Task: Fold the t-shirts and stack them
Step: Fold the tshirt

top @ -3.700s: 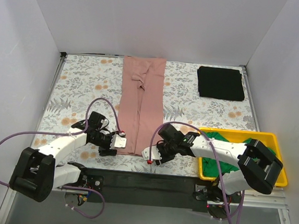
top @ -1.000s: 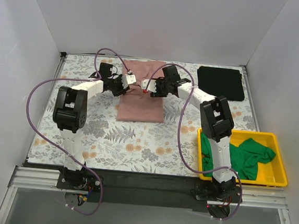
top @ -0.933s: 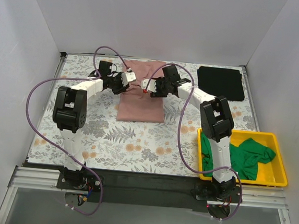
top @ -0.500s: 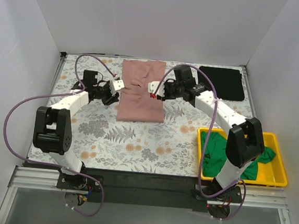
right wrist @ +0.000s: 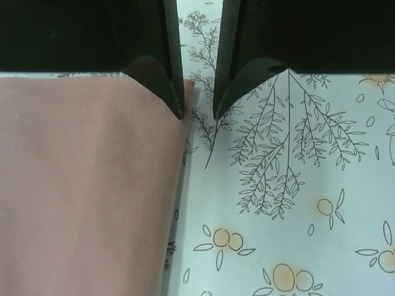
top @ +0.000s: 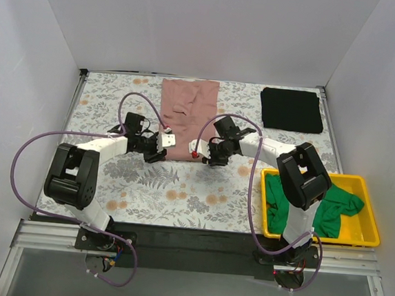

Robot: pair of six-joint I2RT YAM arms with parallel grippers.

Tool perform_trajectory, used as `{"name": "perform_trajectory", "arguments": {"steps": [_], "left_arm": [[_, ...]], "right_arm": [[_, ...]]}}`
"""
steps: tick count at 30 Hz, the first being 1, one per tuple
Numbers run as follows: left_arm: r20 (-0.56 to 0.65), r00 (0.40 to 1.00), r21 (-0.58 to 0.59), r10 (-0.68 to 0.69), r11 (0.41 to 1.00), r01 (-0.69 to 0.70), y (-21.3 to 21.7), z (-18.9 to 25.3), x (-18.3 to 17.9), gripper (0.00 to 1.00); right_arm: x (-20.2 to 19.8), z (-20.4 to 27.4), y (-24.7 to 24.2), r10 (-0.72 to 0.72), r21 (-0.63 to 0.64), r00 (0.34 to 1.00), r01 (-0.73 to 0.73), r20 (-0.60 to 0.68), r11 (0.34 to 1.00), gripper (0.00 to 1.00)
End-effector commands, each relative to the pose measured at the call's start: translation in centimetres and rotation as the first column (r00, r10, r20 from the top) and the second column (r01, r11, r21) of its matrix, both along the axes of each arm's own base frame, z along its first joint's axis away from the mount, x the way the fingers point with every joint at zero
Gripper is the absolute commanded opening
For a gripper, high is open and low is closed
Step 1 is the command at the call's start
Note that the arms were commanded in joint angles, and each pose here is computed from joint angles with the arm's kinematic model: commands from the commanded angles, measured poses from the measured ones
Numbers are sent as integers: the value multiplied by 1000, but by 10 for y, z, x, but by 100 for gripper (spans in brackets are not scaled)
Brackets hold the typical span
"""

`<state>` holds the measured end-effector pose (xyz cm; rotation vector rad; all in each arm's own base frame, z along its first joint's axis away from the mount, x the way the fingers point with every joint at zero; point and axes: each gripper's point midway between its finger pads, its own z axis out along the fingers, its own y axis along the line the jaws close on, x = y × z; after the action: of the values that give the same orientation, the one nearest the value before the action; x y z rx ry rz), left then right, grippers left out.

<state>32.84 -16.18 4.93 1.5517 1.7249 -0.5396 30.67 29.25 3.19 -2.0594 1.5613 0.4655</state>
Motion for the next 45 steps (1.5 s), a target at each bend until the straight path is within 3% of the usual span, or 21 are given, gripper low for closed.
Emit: {"name": "perform_trajectory", "arguments": {"steps": [1, 11, 16, 21, 30, 37, 45], "left_arm": [[8, 1000, 31, -29, 999, 29, 0, -11, -7, 36], [-28, 1000, 124, -3, 992, 6, 16, -46, -11, 34], [-27, 1000, 146, 9, 989, -5, 18, -50, -4, 21], [-13, 1000, 137, -1, 991, 3, 17, -45, -2, 14], [33, 999, 109, 6, 994, -10, 16, -15, 4, 27], [22, 1000, 113, 8, 994, -10, 16, -17, 6, 34], [-6, 1000, 132, 8, 991, -7, 18, -28, 7, 36]], "right_arm": [[0, -10, -1, -4, -4, 1000, 4, -8, 1000, 31], [3, -25, -9, -34, -43, 999, 34, 0, 998, 24], [8, -24, -13, -58, -57, 998, 58, 17, 997, 18], [8, -10, -14, -50, -32, 998, 51, 45, 998, 26], [6, 16, -17, -46, 11, 995, 45, 87, 999, 41], [8, 4, -16, -41, -10, 997, 42, 67, 999, 41], [7, -21, -19, -30, -48, 999, 32, 35, 998, 44]]}}
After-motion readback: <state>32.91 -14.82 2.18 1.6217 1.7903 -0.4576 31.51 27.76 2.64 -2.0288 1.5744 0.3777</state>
